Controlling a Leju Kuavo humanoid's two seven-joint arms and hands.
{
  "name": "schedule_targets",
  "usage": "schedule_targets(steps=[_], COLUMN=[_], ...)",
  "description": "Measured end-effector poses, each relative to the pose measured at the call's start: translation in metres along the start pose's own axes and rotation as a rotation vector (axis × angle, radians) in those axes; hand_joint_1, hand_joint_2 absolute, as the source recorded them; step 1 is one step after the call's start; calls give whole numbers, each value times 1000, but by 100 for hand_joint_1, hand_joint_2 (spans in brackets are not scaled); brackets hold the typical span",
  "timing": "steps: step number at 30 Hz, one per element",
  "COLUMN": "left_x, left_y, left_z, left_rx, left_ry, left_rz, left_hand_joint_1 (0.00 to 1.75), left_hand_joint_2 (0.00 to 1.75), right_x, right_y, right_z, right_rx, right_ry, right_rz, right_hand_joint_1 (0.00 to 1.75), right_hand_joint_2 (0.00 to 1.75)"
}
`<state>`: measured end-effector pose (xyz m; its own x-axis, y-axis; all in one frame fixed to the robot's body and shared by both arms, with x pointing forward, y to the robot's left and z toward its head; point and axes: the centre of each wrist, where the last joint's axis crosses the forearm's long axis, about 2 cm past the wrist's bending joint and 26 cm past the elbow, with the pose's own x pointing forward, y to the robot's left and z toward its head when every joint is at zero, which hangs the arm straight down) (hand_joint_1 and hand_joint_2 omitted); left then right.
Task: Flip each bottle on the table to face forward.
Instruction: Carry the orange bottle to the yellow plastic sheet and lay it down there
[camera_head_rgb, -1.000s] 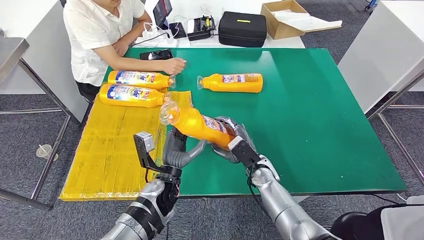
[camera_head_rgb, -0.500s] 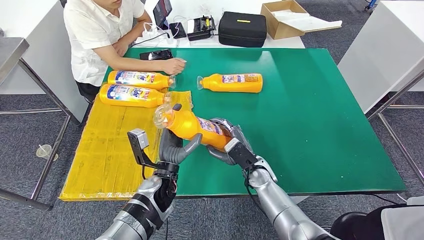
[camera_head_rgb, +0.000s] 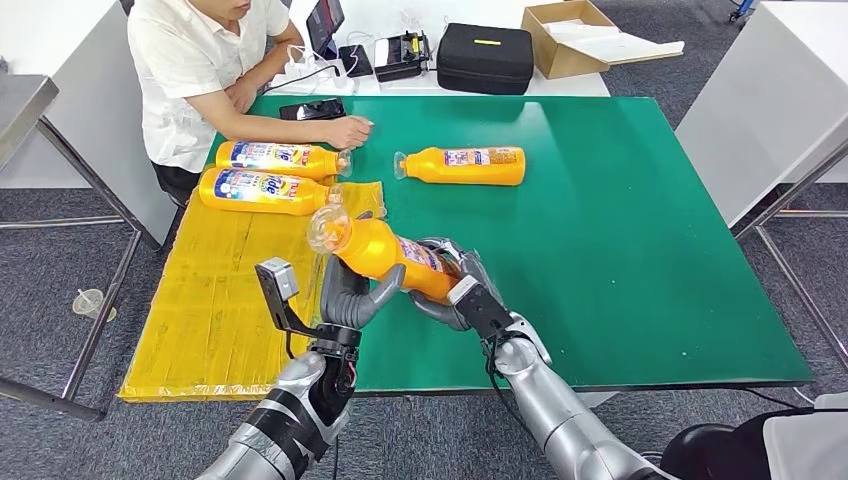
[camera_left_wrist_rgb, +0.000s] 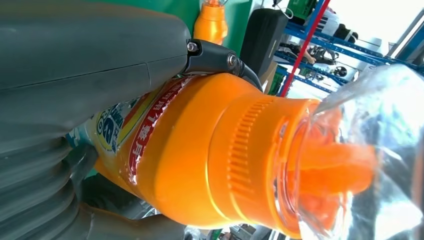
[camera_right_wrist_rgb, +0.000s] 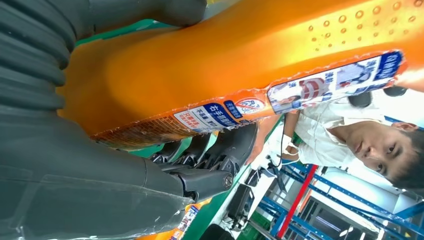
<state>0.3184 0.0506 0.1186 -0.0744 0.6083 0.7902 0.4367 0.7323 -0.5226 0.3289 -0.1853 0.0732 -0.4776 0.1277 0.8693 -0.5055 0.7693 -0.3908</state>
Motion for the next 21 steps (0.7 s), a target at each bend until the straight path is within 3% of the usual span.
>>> schedule_targets(steps=[2, 3, 6, 7, 8, 21], left_x=[0, 0, 1, 1, 2, 6], left_y=[-1, -1, -2, -3, -4, -12], left_z=[0, 0, 0, 0, 0, 5], left_rx=[-3, -5, -15, -20, -27, -45], left_ry=[-8, -13, -24, -27, -29, -44], left_rz=[3, 7, 25, 31, 38, 114], left_hand_joint_1=[175, 175, 175, 175, 175, 175], left_hand_joint_2=[175, 175, 175, 175, 175, 175], right_x=[0, 0, 0, 0, 0, 1], right_y=[0, 1, 1, 1, 2, 6], right_z=[0, 0, 0, 0, 0, -1], right_rx=[2, 2, 3, 5, 7, 4], right_ry=[-1, -2, -4, -5, -5, -8], right_rz=[-12, -18, -37, -45, -52, -63], right_hand_joint_1=[141, 129, 32, 7, 0, 0], right_hand_joint_2=[175, 175, 175, 175, 175, 175])
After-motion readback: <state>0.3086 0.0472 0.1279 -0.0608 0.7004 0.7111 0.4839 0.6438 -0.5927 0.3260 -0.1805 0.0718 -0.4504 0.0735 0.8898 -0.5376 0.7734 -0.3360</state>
